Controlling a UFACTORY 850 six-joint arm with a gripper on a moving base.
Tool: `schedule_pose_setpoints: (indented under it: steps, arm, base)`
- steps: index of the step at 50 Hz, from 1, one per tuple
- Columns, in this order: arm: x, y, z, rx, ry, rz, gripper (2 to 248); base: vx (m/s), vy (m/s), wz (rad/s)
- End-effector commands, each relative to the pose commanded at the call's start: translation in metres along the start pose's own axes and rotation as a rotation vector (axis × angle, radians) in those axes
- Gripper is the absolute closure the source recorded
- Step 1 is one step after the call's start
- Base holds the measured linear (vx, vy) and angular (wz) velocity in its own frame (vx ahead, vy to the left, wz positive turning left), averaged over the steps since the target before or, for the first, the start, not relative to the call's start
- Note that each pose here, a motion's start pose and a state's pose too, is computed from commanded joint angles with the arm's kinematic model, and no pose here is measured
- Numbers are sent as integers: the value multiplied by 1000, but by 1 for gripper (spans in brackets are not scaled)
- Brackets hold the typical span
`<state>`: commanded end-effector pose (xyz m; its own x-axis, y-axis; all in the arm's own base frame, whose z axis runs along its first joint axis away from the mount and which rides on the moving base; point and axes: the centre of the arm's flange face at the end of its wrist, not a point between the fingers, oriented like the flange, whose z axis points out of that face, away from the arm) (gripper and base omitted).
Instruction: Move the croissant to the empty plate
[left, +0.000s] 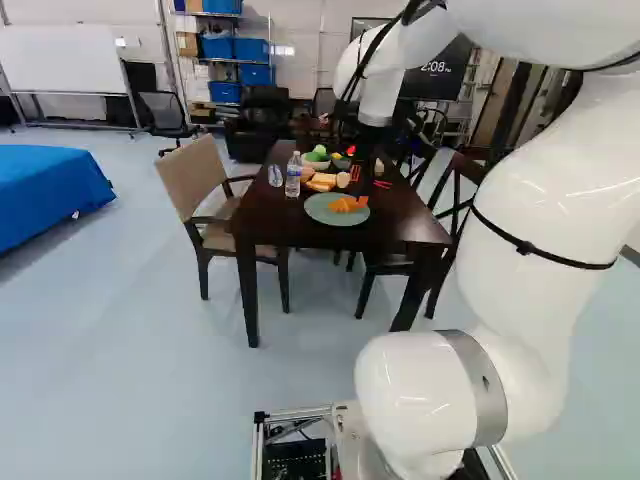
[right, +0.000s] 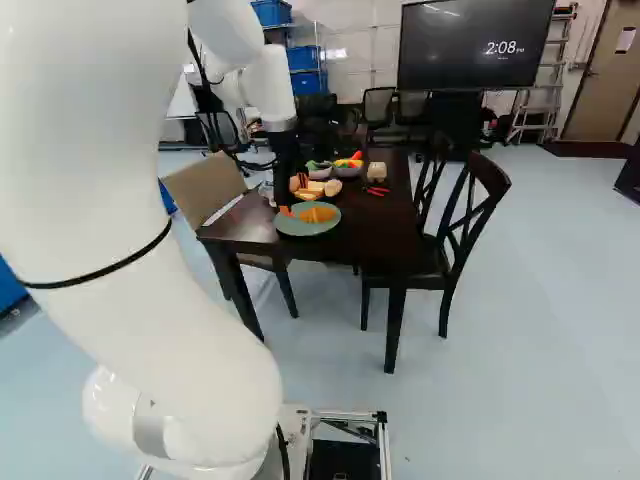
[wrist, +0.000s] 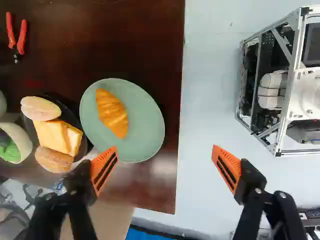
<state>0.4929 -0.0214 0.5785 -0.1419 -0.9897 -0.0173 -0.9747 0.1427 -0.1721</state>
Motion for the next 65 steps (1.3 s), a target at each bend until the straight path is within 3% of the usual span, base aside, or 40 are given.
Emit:
schedule_pose_setpoints:
  steps: [39,65]
  arm:
    - [0,0,0,0,0,0,3]
    - [0,0,0,0,0,0,3]
  base:
    - [-147,19,4]
    - [-19,0,2]
